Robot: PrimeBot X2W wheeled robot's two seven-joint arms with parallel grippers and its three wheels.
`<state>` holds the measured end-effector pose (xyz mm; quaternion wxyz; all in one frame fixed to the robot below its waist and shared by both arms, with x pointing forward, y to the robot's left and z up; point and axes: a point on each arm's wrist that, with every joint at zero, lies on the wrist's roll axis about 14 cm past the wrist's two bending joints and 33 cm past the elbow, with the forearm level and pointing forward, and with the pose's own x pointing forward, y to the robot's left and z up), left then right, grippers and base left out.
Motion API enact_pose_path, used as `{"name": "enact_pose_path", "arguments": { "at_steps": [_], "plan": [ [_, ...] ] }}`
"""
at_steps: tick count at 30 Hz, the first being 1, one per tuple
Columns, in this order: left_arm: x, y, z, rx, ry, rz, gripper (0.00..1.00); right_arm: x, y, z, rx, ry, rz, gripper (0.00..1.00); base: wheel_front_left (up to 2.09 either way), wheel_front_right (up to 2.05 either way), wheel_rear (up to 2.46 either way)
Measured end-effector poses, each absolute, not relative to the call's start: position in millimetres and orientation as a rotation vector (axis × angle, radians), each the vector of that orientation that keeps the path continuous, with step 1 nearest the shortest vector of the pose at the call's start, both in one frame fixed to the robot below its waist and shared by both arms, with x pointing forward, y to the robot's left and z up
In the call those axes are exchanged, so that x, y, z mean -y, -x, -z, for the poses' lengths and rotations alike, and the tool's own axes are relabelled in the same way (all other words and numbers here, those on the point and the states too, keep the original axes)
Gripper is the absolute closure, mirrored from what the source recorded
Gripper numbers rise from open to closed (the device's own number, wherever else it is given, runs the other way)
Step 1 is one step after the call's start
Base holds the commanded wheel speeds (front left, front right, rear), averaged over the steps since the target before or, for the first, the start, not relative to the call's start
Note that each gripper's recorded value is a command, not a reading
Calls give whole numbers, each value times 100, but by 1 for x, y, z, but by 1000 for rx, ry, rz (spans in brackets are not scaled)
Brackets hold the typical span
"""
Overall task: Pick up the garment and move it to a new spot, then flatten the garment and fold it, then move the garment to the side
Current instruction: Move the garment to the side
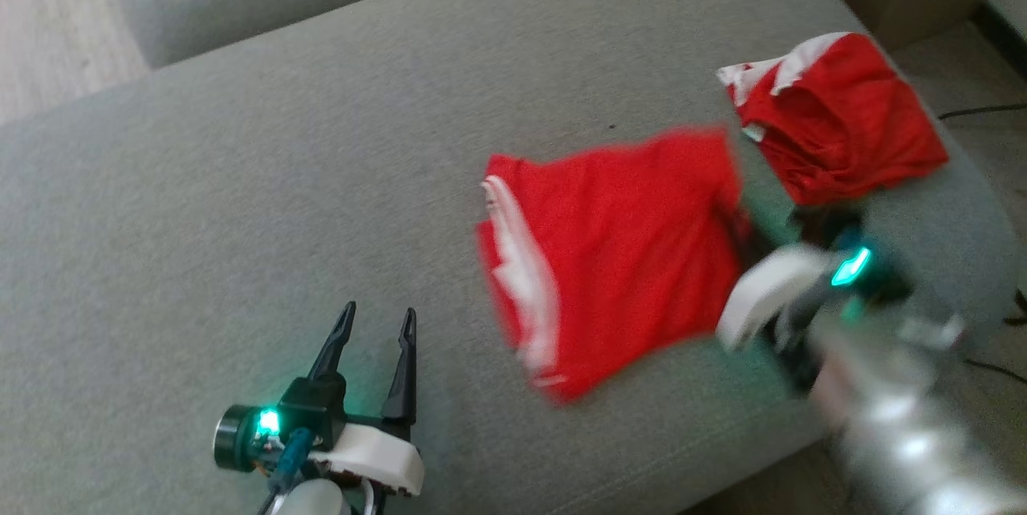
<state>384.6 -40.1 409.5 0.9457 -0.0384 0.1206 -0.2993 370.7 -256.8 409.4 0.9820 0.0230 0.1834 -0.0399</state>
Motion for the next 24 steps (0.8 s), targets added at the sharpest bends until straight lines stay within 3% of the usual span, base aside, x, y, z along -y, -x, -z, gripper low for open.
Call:
{"name": "enact_pose_path", "arguments": {
  "at_steps": [4,10,11,12,13,18,24],
  "plan": [
    [28,-387,-403,-260,79,578,0,313,-408,-450,-329,105,133,100,0,0,0],
    [7,-393,-401,-262,79,514,0,406,-408,-477,-406,285,288,100,0,0,0],
    [3,-394,-401,-261,79,503,0,419,-407,-482,-410,303,314,80,0,0,0],
    [0,-394,-401,-263,79,494,0,430,-406,-489,-410,317,339,6,0,0,0],
    [-2,-394,-400,-264,79,487,0,439,-406,-496,-399,319,364,0,0,0,0],
    [-9,-395,-401,-260,78,466,0,448,-412,-515,-322,295,406,0,0,0,0],
    [-19,-400,-408,-238,77,426,0,381,-444,-510,-204,180,302,0,0,0,0]
  ]
}}
